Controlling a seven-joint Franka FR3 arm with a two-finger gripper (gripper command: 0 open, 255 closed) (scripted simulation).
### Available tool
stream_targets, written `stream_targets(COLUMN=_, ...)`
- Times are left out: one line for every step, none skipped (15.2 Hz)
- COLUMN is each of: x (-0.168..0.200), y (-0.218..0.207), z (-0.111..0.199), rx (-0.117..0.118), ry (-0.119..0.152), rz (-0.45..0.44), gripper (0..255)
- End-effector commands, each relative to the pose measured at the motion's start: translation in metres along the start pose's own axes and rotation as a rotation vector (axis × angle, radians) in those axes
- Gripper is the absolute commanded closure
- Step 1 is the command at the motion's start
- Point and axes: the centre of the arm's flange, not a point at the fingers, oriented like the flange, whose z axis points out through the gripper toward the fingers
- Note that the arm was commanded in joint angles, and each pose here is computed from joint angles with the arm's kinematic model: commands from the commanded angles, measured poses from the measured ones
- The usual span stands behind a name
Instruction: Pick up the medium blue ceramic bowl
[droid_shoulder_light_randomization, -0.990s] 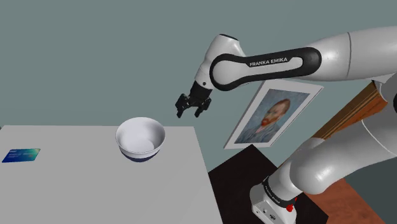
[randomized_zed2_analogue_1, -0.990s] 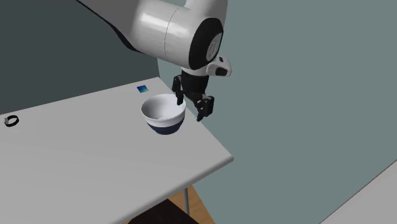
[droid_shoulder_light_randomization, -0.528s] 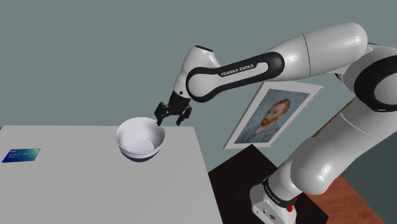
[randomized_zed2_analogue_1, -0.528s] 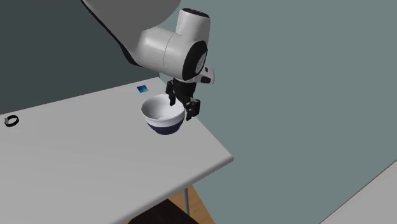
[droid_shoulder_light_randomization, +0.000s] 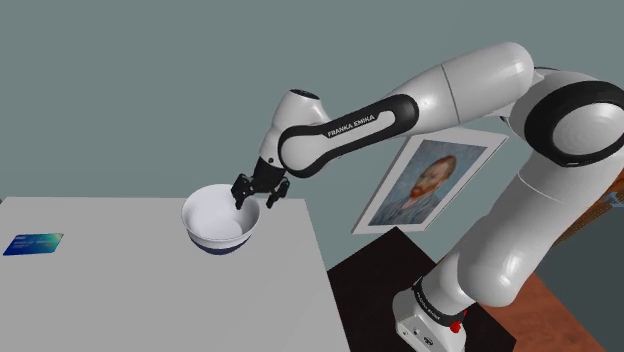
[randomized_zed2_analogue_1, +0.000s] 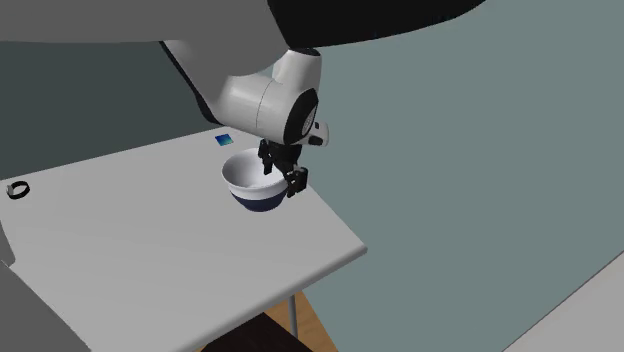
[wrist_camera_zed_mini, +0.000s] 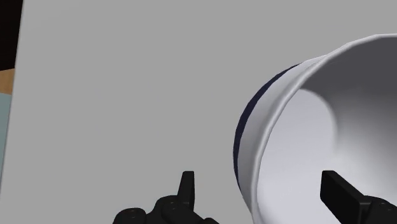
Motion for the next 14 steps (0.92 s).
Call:
stream_targets(x=0.0008, y=0.0035, z=0.0137, rx=0.0, ry=0.0, rz=0.0, gripper=0)
stream_targets(x=0.0008, y=0.0035, z=0.0137, rx=0.0, ry=0.0, rz=0.0, gripper=0)
stream_targets(x=0.0008, y=0.0035, z=0.0137, rx=0.0, ry=0.0, rz=0.0, gripper=0)
stream_targets(x=0.0002, y=0.0037, z=0.0139, rx=0.0, ry=0.0, rz=0.0, gripper=255)
stream_targets(x=0.0001, y=0.0038, z=0.0141, rx=0.0, ry=0.0, rz=0.0, gripper=255)
stream_targets(x=0.0001, y=0.0038, z=0.014, rx=0.0, ry=0.0, rz=0.0, gripper=255)
stream_targets(x=0.0, y=0.0038, z=0.014, rx=0.0, ry=0.0, rz=0.0, gripper=255)
stream_targets(x=0.0001, y=0.0038, z=0.014, rx=0.0, ry=0.0, rz=0.0, gripper=255)
stream_targets(x=0.0001, y=0.0038, z=0.014, rx=0.0, ry=0.0, rz=0.0, gripper=255)
stream_targets(x=0.0001, y=0.0037, z=0.014, rx=0.0, ry=0.0, rz=0.0, gripper=255)
stream_targets(x=0.0001, y=0.0037, z=0.014, rx=0.0, ry=0.0, rz=0.0, gripper=255)
stream_targets(x=0.0001, y=0.0037, z=0.0139, rx=0.0, ry=0.0, rz=0.0, gripper=255)
stream_targets(x=0.0008, y=0.0035, z=0.0137, rx=0.0, ry=0.0, rz=0.0, gripper=255)
stream_targets(x=0.0006, y=0.0023, z=0.0086, rx=0.0, ry=0.0, rz=0.0, gripper=255)
